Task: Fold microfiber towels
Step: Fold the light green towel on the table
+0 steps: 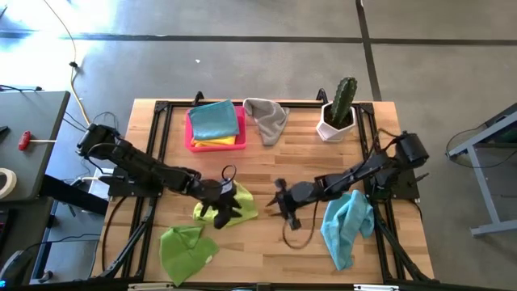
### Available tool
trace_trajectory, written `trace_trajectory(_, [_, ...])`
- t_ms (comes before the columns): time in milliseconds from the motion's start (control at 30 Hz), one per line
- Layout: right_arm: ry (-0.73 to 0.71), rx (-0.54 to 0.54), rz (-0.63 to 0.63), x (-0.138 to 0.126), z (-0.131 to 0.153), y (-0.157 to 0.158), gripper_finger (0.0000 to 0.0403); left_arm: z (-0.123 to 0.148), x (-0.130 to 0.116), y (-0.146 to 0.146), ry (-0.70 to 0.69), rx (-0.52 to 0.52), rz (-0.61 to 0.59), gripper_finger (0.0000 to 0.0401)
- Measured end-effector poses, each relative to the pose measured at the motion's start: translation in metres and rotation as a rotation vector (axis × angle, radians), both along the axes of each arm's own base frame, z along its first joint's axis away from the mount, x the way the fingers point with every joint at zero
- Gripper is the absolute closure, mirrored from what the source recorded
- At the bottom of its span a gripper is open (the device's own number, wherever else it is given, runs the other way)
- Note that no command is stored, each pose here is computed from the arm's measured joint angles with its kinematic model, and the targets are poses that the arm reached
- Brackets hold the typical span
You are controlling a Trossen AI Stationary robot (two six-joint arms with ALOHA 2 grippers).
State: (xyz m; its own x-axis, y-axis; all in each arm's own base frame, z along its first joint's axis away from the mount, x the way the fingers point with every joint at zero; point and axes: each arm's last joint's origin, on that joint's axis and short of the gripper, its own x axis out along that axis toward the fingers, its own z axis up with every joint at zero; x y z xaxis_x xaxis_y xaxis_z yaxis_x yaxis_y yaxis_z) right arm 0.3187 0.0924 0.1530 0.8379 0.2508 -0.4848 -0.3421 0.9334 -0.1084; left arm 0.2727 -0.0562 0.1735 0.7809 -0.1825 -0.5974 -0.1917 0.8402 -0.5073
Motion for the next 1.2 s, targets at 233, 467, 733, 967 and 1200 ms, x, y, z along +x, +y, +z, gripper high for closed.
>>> trace_trajectory(233, [-0.071, -0.229, 0.127, 0.022, -0.025, 0.019, 0.0254, 0.001, -0.007, -0.027, 0.015, -0.092, -0.023, 0.0231])
trace_trajectory(467, [0.048, -0.27, 0.116, 0.048, -0.042, 0.016, 0.0254, 0.004, -0.012, -0.047, -0.005, -0.134, -0.023, 0.0231])
trace_trajectory(733, [0.107, -0.296, 0.104, 0.062, -0.047, 0.006, 0.0254, 0.007, -0.015, -0.059, -0.044, -0.139, -0.055, 0.0231])
trace_trajectory(967, [0.123, -0.324, 0.126, 0.061, -0.052, 0.005, 0.0257, 0.008, -0.017, -0.062, -0.048, -0.135, -0.055, 0.0231])
trace_trajectory(1200, [0.132, -0.319, 0.137, 0.061, -0.056, 0.006, 0.0337, 0.007, -0.017, -0.062, -0.047, -0.134, -0.057, 0.0231])
